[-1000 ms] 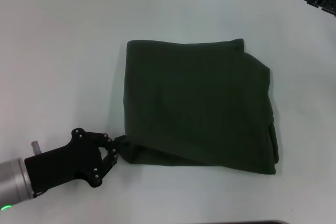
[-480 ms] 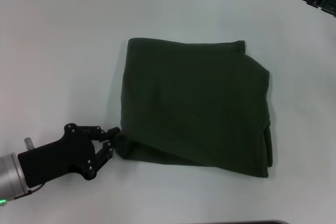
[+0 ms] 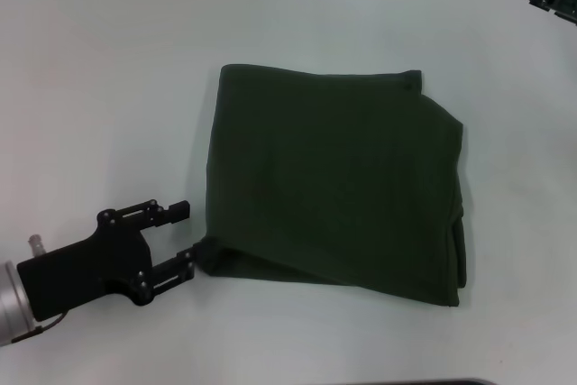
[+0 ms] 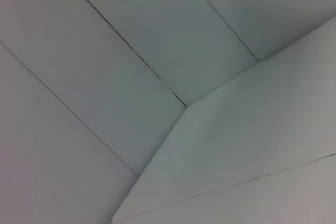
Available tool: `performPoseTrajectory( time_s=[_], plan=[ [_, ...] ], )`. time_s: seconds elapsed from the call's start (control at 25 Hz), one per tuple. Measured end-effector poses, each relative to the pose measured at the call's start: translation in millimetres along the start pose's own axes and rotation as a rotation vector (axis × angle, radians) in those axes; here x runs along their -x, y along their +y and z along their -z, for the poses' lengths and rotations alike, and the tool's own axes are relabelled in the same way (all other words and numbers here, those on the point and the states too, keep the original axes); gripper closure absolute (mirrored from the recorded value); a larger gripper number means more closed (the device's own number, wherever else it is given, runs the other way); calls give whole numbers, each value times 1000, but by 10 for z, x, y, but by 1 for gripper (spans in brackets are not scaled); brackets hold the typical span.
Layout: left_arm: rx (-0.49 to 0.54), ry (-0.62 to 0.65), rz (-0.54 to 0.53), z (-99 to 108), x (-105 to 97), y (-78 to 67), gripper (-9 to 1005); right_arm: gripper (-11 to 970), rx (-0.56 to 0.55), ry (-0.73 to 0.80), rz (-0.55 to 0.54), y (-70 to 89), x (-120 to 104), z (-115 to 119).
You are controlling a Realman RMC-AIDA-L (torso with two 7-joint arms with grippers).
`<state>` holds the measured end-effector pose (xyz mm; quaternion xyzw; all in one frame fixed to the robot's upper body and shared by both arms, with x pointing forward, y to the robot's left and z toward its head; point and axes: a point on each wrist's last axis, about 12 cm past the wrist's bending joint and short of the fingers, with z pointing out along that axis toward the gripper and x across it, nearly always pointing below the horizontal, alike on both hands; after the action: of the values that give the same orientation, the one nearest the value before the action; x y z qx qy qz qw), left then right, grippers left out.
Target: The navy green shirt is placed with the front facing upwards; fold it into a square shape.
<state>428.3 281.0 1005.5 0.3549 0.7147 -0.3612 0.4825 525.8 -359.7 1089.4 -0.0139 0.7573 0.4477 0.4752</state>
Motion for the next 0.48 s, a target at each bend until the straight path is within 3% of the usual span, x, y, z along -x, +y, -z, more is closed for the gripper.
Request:
performPoseTrajectory(
  time_s=[0.16, 0.32, 0.48],
  plan=[
    [0, -10, -5, 84, 33, 3, 470, 51, 0, -1, -1, -1, -1, 5],
    [7, -101, -13, 202, 132, 0, 384, 51, 0, 0, -1, -1, -3, 12],
    [-10, -155, -23, 172, 215, 15, 227, 51, 0, -2, 2, -1, 8, 8]
  ],
)
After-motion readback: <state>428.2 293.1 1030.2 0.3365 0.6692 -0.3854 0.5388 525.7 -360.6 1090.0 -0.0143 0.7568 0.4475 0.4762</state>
